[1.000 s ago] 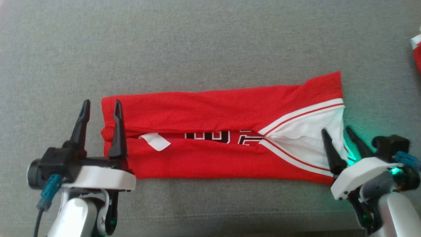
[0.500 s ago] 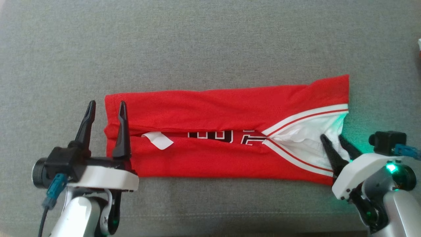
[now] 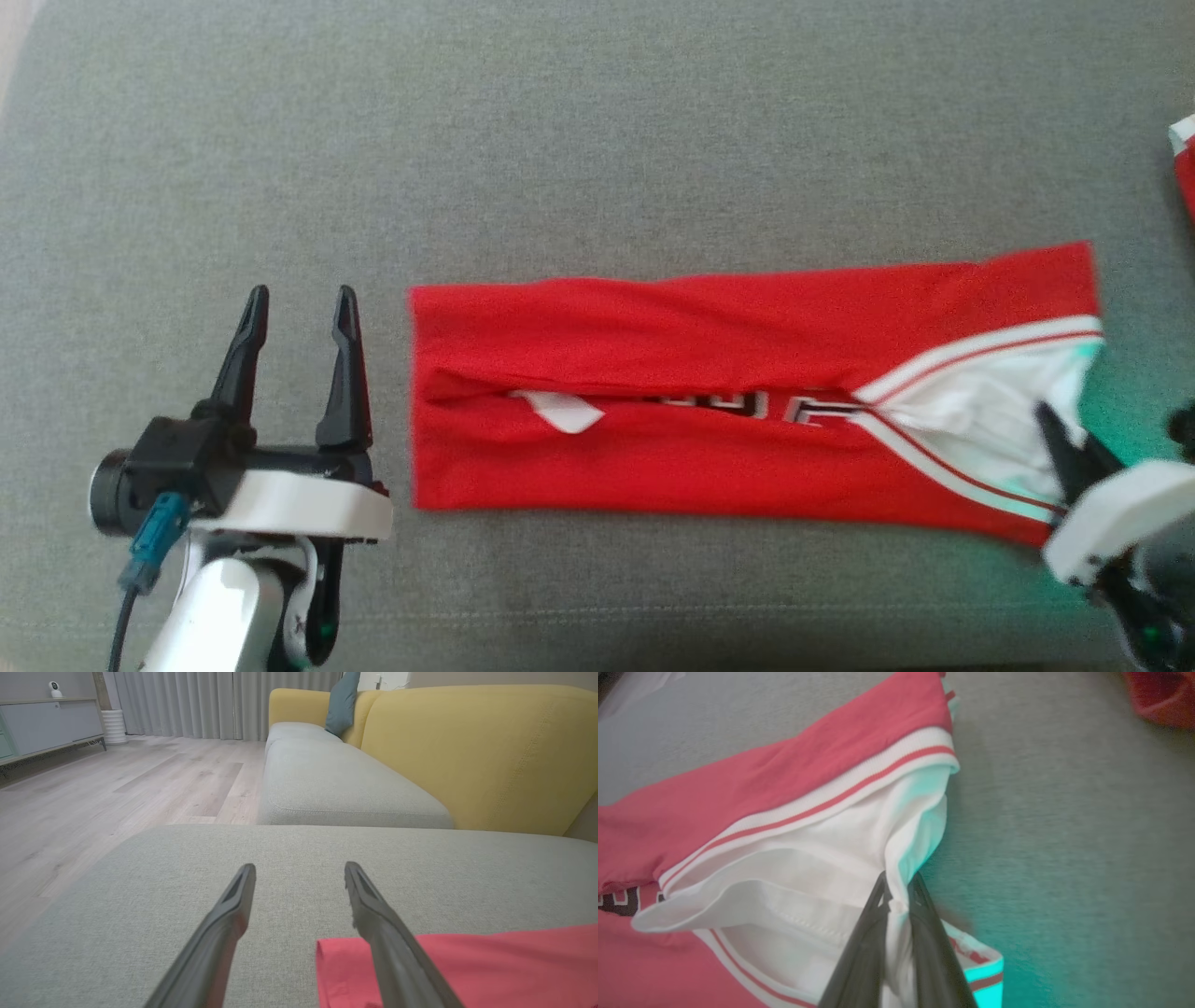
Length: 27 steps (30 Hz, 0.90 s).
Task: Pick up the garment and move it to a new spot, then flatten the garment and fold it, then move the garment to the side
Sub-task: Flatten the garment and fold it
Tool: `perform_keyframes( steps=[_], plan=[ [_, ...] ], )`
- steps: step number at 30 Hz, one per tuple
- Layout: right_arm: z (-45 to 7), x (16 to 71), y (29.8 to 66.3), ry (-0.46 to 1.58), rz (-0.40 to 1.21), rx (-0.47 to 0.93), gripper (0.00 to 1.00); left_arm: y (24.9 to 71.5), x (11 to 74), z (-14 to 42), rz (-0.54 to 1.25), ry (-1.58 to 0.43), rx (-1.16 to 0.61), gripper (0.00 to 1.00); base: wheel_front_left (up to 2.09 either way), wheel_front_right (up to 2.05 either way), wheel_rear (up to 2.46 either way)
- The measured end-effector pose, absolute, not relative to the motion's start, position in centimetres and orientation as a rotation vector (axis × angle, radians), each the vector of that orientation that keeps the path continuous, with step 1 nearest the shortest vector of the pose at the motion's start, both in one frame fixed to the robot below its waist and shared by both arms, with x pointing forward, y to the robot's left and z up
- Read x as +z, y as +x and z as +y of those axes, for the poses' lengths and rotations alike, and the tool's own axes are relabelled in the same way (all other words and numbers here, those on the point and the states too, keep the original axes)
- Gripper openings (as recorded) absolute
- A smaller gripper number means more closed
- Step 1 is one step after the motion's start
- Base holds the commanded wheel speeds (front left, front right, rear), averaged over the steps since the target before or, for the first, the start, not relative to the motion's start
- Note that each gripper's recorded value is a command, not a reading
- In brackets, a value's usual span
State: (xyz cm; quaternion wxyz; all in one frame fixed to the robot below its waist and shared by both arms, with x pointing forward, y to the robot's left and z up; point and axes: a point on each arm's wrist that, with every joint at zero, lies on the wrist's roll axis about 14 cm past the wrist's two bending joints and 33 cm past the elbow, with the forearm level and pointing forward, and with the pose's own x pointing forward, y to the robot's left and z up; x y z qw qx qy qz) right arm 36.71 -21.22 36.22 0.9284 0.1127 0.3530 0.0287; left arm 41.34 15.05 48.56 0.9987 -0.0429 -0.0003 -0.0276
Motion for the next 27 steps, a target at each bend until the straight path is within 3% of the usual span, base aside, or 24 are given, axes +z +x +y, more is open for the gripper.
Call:
perform_keyframes(
  steps=[4,8,17,22,27],
  plan=[
    [-23.8,36.8,35.9,0.215,0.713,-0.005,0.0,41.2,49.1,15.2,-0.014,-0.084,-0.048,1.0,0.0,0.0,0.0],
    [-22.4,41.2,37.5,0.162,0.608,0.053,0.0,40.8,49.9,15.0,-0.035,-0.084,-0.048,1.0,0.0,0.0,0.0],
    [-8.0,48.7,39.4,0.188,0.452,0.459,0.0,39.9,51.0,15.0,-0.058,-0.092,-0.047,1.0,0.0,0.0,0.0],
    [0.2,47.7,37.6,0.242,0.511,0.687,0.0,39.4,51.1,15.8,-0.056,-0.093,-0.024,1.0,0.0,0.0,0.0],
    [3.7,44.9,36.1,0.299,0.584,0.774,0.0,38.9,50.6,16.2,-0.041,-0.095,-0.008,1.0,0.0,0.0,0.0]
  ],
)
